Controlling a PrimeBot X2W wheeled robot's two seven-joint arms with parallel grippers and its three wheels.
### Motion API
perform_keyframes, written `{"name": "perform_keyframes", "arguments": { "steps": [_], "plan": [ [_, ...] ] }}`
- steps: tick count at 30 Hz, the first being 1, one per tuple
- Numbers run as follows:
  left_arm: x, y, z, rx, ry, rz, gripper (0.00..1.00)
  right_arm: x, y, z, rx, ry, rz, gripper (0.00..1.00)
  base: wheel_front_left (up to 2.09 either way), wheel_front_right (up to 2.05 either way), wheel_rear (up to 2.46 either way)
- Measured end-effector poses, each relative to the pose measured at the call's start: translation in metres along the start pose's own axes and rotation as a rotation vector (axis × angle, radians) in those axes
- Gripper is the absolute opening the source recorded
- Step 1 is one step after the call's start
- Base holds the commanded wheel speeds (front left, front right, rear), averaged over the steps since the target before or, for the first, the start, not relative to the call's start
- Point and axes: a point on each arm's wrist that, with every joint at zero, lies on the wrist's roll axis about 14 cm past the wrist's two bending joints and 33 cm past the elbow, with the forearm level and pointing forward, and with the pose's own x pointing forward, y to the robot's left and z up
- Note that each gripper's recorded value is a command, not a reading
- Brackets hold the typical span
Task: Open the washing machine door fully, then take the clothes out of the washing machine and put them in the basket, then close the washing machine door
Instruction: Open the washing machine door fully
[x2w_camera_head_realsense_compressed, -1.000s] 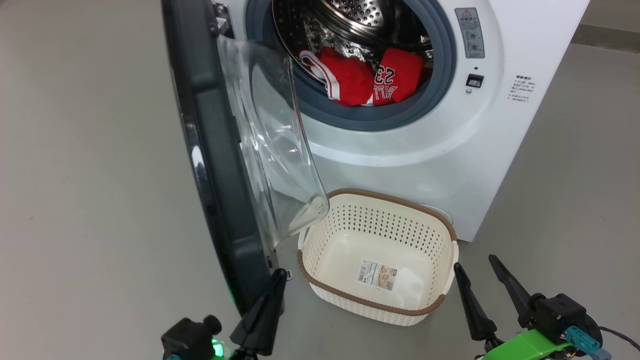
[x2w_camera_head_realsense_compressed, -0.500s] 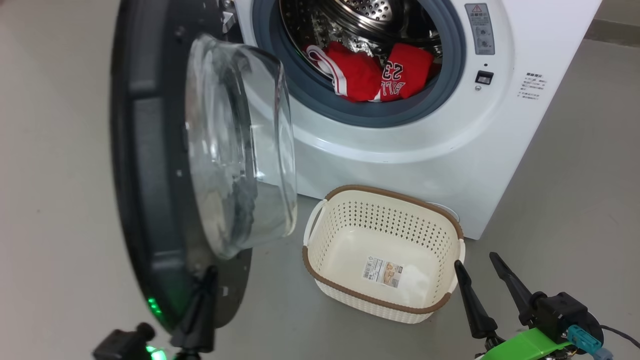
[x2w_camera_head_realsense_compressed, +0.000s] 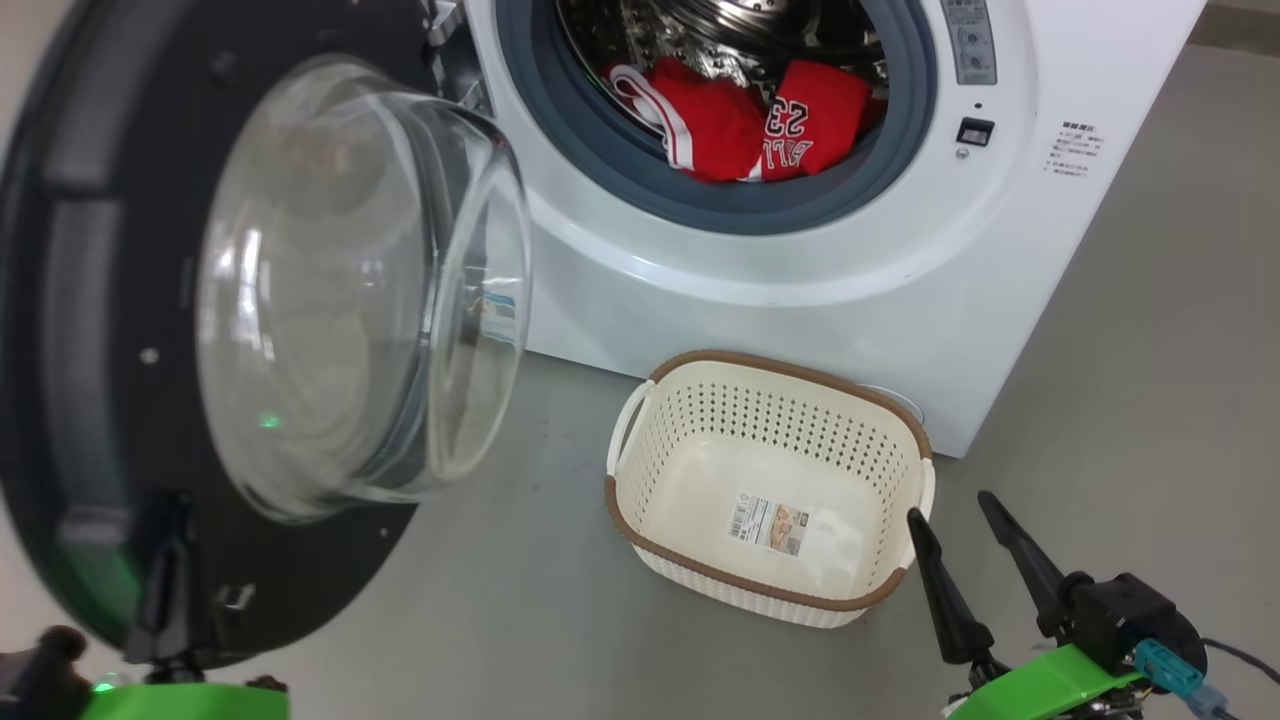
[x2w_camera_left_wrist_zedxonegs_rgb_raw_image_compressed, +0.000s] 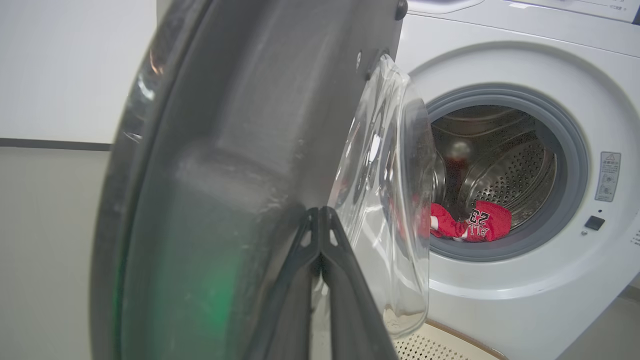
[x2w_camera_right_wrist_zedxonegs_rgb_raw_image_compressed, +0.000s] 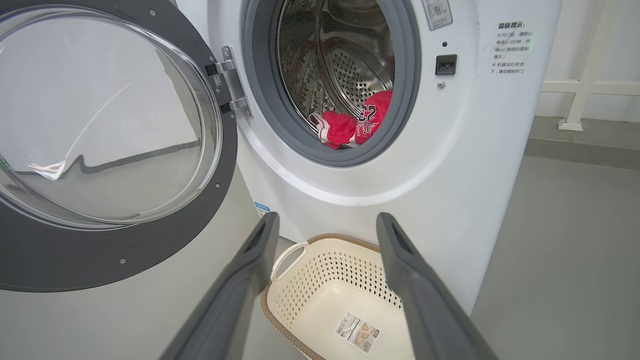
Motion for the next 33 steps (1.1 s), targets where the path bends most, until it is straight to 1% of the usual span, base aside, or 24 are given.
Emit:
{"name": "perform_keyframes", "arguments": {
  "steps": [7,11,23,33],
  "plan": [
    [0.016,0.028,0.006,0.033,-0.021,0.098,0.00,0.004,-0.007,-0.002,-0.005,0.003,-0.010,1.00,0.00,0.00,0.00],
    [0.027,0.039,0.011,0.043,-0.037,0.140,0.00,0.008,-0.011,-0.001,-0.005,-0.003,-0.014,1.00,0.00,0.00,0.00],
    [0.050,0.071,0.021,0.073,-0.054,0.232,0.00,0.011,-0.021,-0.008,-0.006,0.011,-0.032,1.00,0.00,0.00,0.00],
    [0.065,0.090,0.019,0.108,-0.021,0.270,0.00,0.015,-0.027,-0.011,-0.005,0.015,-0.040,1.00,0.00,0.00,0.00]
  ]
}}
